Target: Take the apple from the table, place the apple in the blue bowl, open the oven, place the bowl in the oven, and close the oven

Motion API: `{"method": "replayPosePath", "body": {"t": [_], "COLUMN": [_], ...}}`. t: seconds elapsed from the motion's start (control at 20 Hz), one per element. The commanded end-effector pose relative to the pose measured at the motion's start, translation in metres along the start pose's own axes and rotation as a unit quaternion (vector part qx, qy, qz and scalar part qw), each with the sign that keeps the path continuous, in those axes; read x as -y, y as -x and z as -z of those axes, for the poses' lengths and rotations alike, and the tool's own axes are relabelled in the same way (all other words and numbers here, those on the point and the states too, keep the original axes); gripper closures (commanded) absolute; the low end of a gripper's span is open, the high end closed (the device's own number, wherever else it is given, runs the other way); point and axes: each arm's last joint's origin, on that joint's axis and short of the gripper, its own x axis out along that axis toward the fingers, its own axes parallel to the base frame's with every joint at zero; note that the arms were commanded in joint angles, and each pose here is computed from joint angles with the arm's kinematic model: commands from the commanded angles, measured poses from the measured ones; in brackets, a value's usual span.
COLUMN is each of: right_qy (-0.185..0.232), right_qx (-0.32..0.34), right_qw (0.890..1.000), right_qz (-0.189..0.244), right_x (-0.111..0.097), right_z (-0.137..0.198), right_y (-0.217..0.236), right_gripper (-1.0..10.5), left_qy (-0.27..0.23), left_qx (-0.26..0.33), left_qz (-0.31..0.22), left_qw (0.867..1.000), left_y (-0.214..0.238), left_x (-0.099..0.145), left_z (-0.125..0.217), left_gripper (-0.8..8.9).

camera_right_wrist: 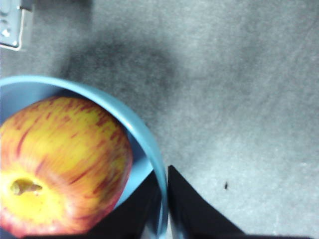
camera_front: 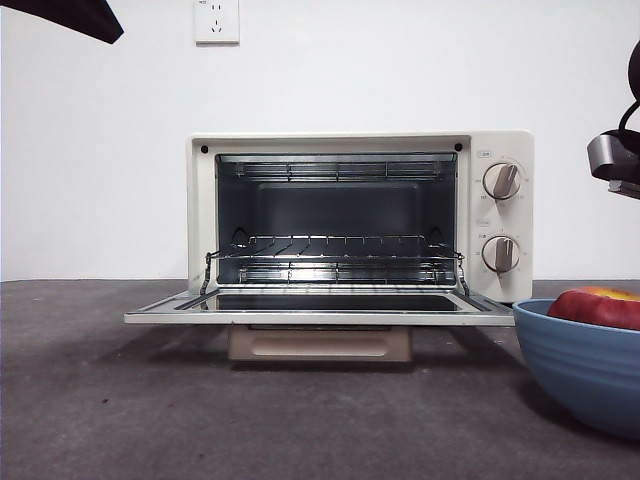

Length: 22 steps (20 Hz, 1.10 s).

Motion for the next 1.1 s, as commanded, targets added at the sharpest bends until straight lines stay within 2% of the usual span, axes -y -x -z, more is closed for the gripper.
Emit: {"method": "replayPosePath", "body": {"t": [0.05,0.35,0.5,1.1], "right_qy": [0.005,0.032,0.025,-0.036], "right_qx": [0.005,0.088,0.125,0.154], "right_qw": [1.0,0.995,0.991,0.986], "right_qz": [-0.013,-0.037,-0.04,-0.044], "right_x": [-0.005,-0.044,-0.057,-0.093], "right_z": [-0.001,-0.01,-0.028,-0.13], "right_y": [0.006,0.066,0.081,0.059], "right_gripper": [9.4,9.5,9.5,9.4], "left_qy": [-0.007,-0.01,-0.009,-0.018], "left_qx": [0.006,0.005,0.003,0.001], "left_qz": [-0.003,-0.014,-0.014,-0.009], "left_qw": [1.0,1.0,1.0,1.0], "left_y": [-0.001,-0.002,-0.002,-0.002], "left_x": [0.0,-0.005,-0.005,-0.003], "left_z": [-0.003,-0.004,-0.003,-0.003], "left_gripper": [8.07,8.07,8.07,8.07]}}
